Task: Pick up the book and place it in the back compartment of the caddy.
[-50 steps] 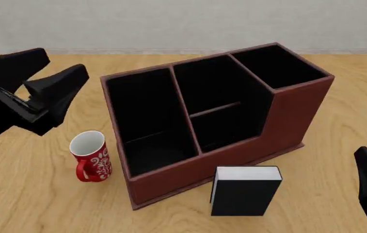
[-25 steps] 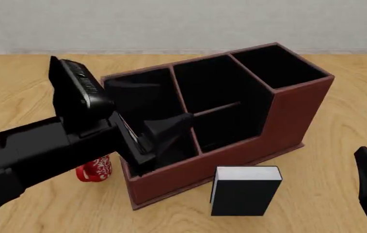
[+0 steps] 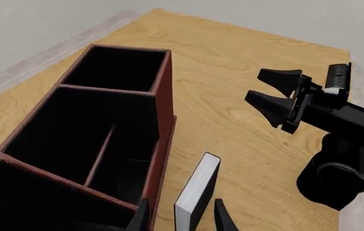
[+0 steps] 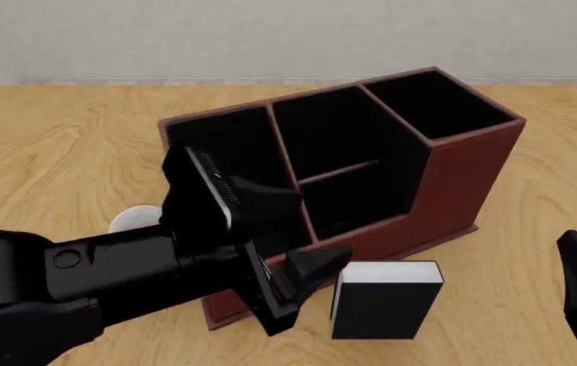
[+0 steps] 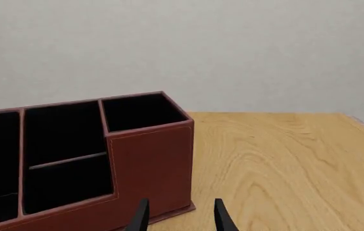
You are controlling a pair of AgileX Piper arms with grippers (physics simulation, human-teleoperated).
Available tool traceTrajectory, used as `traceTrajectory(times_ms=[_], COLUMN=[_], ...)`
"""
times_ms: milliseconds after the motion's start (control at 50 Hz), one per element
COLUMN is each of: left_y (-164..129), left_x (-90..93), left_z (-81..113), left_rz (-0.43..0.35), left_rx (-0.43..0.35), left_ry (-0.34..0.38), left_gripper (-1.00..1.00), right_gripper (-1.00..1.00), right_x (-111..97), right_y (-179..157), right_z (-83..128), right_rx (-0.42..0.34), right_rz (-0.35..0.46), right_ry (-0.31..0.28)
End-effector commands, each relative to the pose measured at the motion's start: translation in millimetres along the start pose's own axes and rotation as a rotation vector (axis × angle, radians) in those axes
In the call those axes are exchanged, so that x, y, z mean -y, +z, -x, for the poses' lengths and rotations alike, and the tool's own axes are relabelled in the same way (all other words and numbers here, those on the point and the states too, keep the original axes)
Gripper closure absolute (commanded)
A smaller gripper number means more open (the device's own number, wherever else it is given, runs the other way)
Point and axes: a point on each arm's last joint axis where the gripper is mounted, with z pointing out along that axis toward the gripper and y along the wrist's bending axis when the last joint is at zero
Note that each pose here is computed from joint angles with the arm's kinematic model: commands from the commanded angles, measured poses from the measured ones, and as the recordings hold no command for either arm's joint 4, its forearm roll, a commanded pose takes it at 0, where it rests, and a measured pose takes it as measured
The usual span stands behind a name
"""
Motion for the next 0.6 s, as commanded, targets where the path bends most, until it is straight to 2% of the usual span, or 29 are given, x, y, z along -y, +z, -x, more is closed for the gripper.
traceTrajectory(times_ms=[20, 60, 180, 360, 600], left_y=[33.8, 32.1, 39.4, 42.2, 49.1], left_x=[-4.1, -8.2, -13.8, -14.4, -1.3], left_z=[-26.6, -18.9, -16.2, -8.8, -23.3], left_rz=[0.011, 0.027, 0.045, 0.047, 0.003], left_rx=[-0.101, -0.066, -0.070, -0.050, -0.090], left_ry=[0.054, 0.024, 0.038, 0.011, 0.021], left_gripper=[-1.00, -1.00, -1.00, -1.00, -1.00], right_gripper=[-1.00, -1.00, -1.00, -1.00, -1.00], right_x=[0.0, 0.0, 0.0, 0.0, 0.0], right_y=[0.1, 0.0, 0.2, 0.1, -0.1], right_z=[-0.4, 0.0, -0.4, -0.2, 0.7], right_rx=[-0.005, 0.001, -0.005, -0.004, 0.003], right_rz=[-0.001, 0.000, 0.000, -0.001, 0.000], right_ry=[0.005, -0.001, 0.005, 0.005, -0.002])
